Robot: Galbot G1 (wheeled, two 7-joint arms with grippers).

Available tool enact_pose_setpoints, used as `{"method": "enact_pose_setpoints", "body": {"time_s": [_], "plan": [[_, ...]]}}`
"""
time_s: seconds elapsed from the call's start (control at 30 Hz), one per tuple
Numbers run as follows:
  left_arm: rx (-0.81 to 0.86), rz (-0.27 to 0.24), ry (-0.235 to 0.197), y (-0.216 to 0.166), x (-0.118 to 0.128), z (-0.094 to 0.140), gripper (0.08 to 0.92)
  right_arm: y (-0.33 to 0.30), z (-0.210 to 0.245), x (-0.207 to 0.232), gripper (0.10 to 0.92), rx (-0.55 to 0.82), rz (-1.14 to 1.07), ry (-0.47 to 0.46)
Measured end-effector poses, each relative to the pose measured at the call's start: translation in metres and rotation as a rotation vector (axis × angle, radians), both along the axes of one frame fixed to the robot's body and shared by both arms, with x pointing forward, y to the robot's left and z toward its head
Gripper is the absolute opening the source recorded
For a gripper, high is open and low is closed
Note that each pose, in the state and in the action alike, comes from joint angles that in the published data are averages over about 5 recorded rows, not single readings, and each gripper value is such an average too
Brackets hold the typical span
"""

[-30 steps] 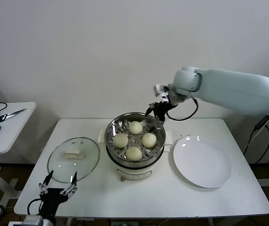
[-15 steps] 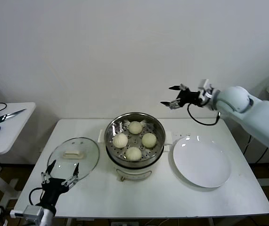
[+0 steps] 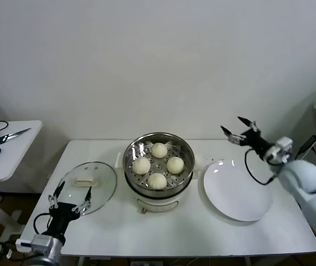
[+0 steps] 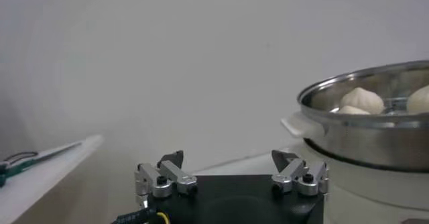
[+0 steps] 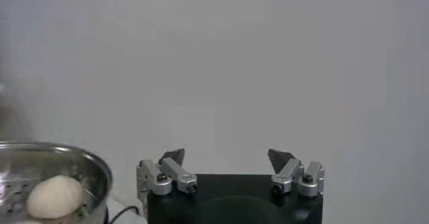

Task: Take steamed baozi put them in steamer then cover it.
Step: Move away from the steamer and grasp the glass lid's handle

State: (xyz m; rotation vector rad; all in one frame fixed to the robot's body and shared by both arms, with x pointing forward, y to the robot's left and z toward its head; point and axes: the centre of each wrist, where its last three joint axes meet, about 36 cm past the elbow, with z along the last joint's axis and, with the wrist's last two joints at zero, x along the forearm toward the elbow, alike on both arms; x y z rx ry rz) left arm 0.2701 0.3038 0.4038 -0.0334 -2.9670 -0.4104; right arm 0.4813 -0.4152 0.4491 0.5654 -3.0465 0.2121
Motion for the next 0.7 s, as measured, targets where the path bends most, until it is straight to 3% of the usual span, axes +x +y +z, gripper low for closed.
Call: {"method": "enact_pose_setpoints", "body": {"time_s": [0.13, 0.3, 0.53, 0.7], "plan": [[0.051, 0.002, -0.020, 0.004, 0.002, -0.004, 0.823, -0.009, -0.056, -0.052, 0.823, 0.066, -0.101, 0.006], [0.193, 0.019, -0.079, 0.013, 0.007, -0.009, 0.823, -0.007, -0.107, -0.110, 0.823, 0.115, -0.203, -0.006], [0.572, 0.039, -0.170, 0.026, 0.013, -0.023, 0.823, 0.014, -0.145, -0.157, 0.823, 0.148, -0.297, -0.039], [0.851, 0.023, -0.195, 0.033, 0.016, -0.047, 0.823, 0.031, -0.164, -0.181, 0.823, 0.165, -0.348, -0.041]]}}
